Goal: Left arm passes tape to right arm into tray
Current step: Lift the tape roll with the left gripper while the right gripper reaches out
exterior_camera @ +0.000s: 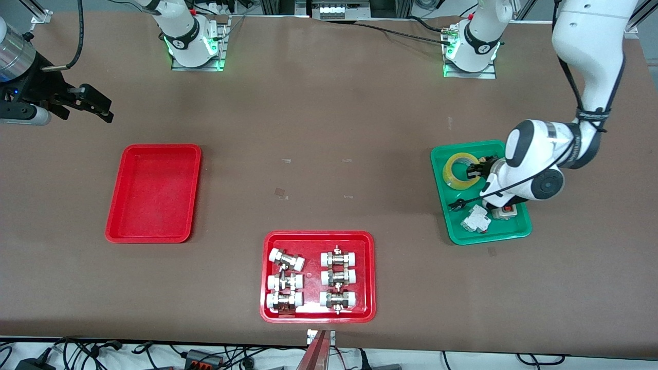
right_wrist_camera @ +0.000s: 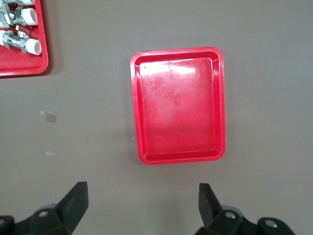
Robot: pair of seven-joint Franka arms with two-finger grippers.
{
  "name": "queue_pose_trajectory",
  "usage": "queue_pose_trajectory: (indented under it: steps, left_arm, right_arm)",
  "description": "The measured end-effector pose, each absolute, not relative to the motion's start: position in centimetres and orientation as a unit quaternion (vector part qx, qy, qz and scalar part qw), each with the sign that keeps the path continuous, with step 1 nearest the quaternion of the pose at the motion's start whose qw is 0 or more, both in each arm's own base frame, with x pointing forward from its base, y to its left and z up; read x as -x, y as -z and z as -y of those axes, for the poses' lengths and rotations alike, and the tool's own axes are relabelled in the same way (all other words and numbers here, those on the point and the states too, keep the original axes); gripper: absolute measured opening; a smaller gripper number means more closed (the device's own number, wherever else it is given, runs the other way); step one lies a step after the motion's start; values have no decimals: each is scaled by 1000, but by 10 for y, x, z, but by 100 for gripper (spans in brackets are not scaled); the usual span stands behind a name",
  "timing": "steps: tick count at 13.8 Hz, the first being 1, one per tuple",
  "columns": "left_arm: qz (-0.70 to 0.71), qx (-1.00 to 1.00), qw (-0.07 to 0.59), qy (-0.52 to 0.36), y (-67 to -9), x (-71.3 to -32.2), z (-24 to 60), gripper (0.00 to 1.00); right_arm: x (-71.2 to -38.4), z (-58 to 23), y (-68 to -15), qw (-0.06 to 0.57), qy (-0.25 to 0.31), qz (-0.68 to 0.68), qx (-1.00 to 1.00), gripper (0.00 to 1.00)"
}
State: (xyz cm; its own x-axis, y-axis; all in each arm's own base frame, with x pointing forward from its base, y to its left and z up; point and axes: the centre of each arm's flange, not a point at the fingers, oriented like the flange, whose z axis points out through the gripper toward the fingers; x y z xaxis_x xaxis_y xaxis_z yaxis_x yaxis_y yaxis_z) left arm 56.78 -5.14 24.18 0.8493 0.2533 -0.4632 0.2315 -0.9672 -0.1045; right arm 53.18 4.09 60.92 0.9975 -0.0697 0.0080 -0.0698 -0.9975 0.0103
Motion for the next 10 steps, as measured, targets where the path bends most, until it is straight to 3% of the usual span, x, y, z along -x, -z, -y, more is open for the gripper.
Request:
queue_pose_trajectory:
  steps: [6, 10]
  left_arm:
    - [79, 959, 47, -269, -450, -575, 118, 23]
    - [-8, 977, 24, -210, -487, -567, 239, 23]
  right_arm:
    - [-531, -41, -609, 5, -2, 36, -999, 100]
    - [-530, -40, -607, 6, 5, 36, -999, 100]
